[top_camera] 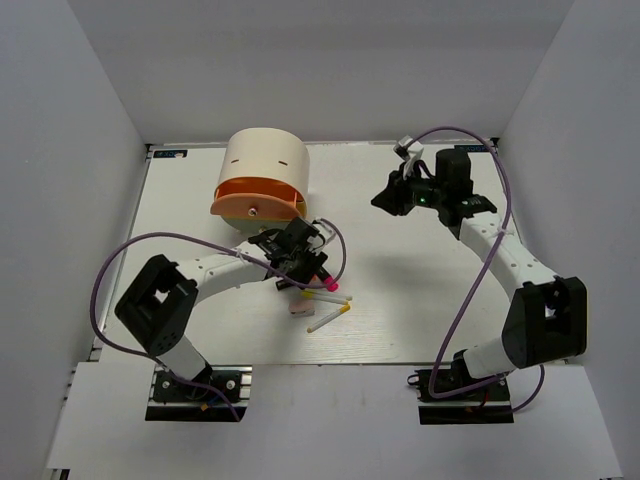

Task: Sort the stationery into containers
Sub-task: Grab a piece of stationery with the left arm, then place the stationery into the container

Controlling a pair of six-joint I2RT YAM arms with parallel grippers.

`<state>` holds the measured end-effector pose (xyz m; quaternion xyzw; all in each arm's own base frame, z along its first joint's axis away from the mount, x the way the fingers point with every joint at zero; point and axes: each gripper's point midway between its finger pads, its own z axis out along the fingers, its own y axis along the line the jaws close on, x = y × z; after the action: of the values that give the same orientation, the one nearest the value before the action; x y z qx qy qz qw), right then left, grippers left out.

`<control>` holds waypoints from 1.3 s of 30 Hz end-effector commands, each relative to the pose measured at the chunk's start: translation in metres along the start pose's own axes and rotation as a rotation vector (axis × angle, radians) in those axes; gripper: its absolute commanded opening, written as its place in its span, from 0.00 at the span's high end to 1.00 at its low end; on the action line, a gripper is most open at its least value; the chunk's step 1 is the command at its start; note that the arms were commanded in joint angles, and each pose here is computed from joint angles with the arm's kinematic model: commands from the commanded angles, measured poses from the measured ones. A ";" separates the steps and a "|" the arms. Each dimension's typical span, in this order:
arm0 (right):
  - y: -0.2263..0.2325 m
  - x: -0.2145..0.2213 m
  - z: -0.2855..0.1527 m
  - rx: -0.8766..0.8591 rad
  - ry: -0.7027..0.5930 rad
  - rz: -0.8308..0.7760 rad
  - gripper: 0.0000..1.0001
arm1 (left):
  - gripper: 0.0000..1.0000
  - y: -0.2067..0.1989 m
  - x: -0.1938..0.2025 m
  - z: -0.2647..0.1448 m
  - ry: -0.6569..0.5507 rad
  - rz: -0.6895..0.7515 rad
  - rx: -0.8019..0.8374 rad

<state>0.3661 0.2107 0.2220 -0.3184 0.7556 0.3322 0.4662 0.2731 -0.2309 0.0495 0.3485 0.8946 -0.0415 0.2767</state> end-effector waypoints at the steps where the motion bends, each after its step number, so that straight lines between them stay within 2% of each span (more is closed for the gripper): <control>1: 0.005 -0.009 -0.008 -0.013 -0.035 -0.024 0.72 | 0.33 -0.008 -0.028 -0.004 -0.078 0.046 0.049; 4: 0.005 -0.008 -0.011 -0.013 -0.039 -0.016 0.72 | 0.35 -0.011 -0.025 0.002 -0.068 0.068 0.070; 11: 0.004 -0.002 -0.013 -0.013 -0.039 0.004 0.72 | 0.48 -0.020 -0.010 0.021 -0.010 0.097 0.110; 14: 0.006 -0.001 -0.015 -0.016 -0.041 0.004 0.72 | 0.58 -0.022 -0.010 0.027 -0.002 0.098 0.119; 17: 0.007 0.001 -0.018 -0.013 -0.043 0.004 0.72 | 0.65 -0.023 -0.012 0.025 -0.003 0.098 0.129; 22: 0.008 0.008 -0.020 -0.014 -0.040 0.017 0.72 | 0.76 -0.027 -0.042 -0.004 -0.088 0.112 0.171; 26: 0.008 0.011 -0.020 -0.015 -0.041 0.028 0.72 | 0.84 -0.027 -0.078 -0.039 -0.200 0.109 0.190; 30: 0.007 0.010 -0.020 -0.012 -0.043 0.026 0.72 | 0.86 -0.023 -0.133 -0.094 -0.398 0.066 0.195; 34: 0.004 0.012 -0.022 -0.005 -0.045 0.035 0.72 | 0.87 -0.002 -0.192 -0.157 -0.662 -0.070 0.153; 39: 0.005 0.014 -0.022 -0.008 -0.041 0.039 0.72 | 0.92 0.026 -0.235 -0.205 -0.851 -0.205 0.053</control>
<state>0.3486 0.1928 0.2030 -0.2901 0.7688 0.3447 0.4538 0.3206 -0.3040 0.2987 0.2905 0.7549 -0.2196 0.5454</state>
